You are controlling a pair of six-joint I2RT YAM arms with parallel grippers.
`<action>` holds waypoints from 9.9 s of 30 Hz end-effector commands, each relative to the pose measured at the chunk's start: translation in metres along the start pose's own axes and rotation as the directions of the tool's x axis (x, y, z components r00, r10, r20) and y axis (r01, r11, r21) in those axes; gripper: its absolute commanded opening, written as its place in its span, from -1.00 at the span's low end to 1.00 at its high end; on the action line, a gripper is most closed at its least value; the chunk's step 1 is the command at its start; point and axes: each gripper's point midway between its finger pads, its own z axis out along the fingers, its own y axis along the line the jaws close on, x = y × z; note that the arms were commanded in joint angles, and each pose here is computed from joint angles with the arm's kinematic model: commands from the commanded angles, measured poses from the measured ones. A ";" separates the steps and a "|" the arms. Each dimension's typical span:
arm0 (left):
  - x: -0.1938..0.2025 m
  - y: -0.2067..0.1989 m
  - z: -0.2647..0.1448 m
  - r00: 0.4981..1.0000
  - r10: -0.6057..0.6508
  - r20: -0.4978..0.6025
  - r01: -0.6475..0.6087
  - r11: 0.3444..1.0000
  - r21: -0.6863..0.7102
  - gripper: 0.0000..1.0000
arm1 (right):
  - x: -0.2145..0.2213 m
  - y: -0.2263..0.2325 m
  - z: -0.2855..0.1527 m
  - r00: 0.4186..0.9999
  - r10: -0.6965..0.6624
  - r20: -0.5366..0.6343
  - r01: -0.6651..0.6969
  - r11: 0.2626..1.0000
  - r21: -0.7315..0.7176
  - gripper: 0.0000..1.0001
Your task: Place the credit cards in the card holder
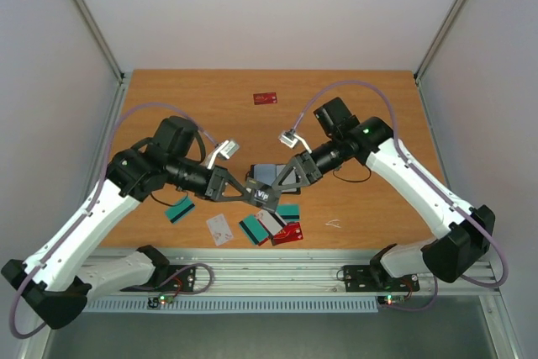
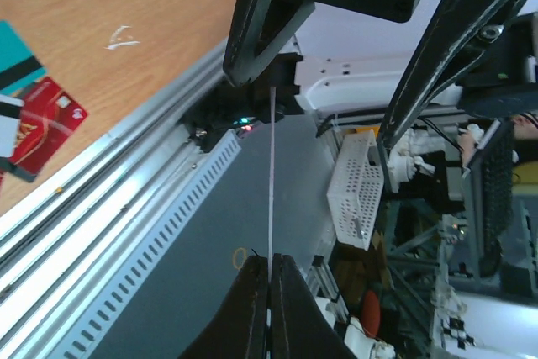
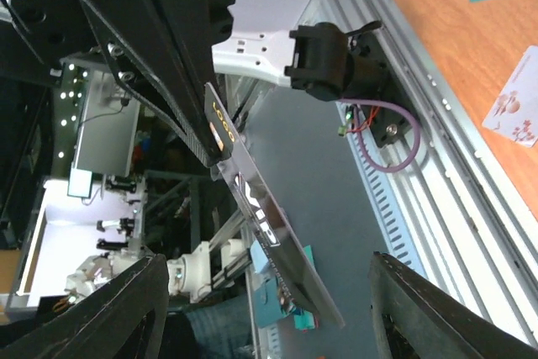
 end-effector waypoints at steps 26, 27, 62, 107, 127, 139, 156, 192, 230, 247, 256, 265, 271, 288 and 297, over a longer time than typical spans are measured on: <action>-0.012 -0.035 0.004 0.993 0.095 -0.075 -0.081 0.982 0.173 -0.99 | 0.013 0.044 -0.003 0.999 -0.020 -0.047 0.010 0.981 -0.195 -0.38; -0.013 -0.035 0.005 0.993 0.094 -0.077 -0.080 0.982 0.171 -0.99 | 0.013 0.043 -0.002 0.999 -0.016 -0.050 0.006 0.981 -0.195 -0.39; -0.089 0.117 0.031 0.976 -0.039 0.212 0.124 0.907 -0.402 0.06 | -0.021 -0.149 -0.012 0.915 0.229 0.332 -0.369 0.809 0.458 -0.98; -0.111 0.296 0.125 0.970 -0.240 0.042 0.203 0.703 -0.682 -0.71 | -0.024 -0.265 -0.022 0.836 0.004 0.549 -0.342 0.786 0.515 -0.98; -0.102 0.315 0.128 0.965 -0.261 -0.008 0.186 0.708 -0.682 -0.90 | -0.026 -0.289 -0.009 0.836 0.113 0.536 -0.390 0.810 0.438 -0.98; -0.098 0.319 0.132 0.960 -0.281 -0.022 0.194 0.715 -0.672 -0.90 | -0.034 -0.295 -0.006 0.834 0.133 0.535 -0.388 0.831 0.399 -0.98; -0.091 0.326 0.128 0.954 -0.296 -0.056 0.177 0.702 -0.690 -0.91 | -0.038 -0.305 -0.003 0.828 0.128 0.546 -0.339 0.890 0.304 -0.98; -0.082 0.327 0.133 0.921 -0.388 -0.043 0.286 0.747 -0.600 -0.92 | -0.038 -0.335 0.005 0.745 0.201 0.636 -0.460 0.845 0.272 -0.98; -0.093 0.329 0.131 0.934 -0.357 -0.021 0.274 0.750 -0.602 -0.92 | -0.031 -0.306 0.011 0.875 0.191 0.444 -0.379 0.842 0.385 -0.44; -0.093 0.335 0.128 0.946 -0.322 -0.024 0.237 0.744 -0.624 -0.92 | -0.045 -0.284 -0.013 0.939 0.090 0.332 -0.272 0.785 0.556 0.10; -0.094 0.332 0.124 0.951 -0.308 -0.017 0.229 0.741 -0.632 -0.92 | -0.058 -0.288 -0.025 0.954 0.038 0.298 -0.230 0.731 0.643 -0.22; -0.095 0.331 0.123 0.955 -0.297 -0.018 0.219 0.740 -0.636 -0.92 | -0.045 -0.310 -0.017 0.987 0.023 0.161 -0.140 0.621 0.771 -0.77; -0.096 0.332 0.123 0.955 -0.296 -0.018 0.218 0.742 -0.635 -0.92 | -0.034 -0.328 -0.016 0.994 0.043 0.097 -0.105 0.560 0.822 -0.88; -0.097 0.329 0.125 0.956 -0.290 -0.031 0.209 0.754 -0.623 -0.92 | -0.039 -0.330 0.013 0.999 0.035 0.018 -0.035 0.589 0.808 -0.90; -0.096 0.326 0.126 0.955 -0.293 -0.038 0.209 0.760 -0.615 -0.92 | -0.040 -0.331 0.028 0.999 0.036 -0.015 -0.010 0.603 0.798 -0.91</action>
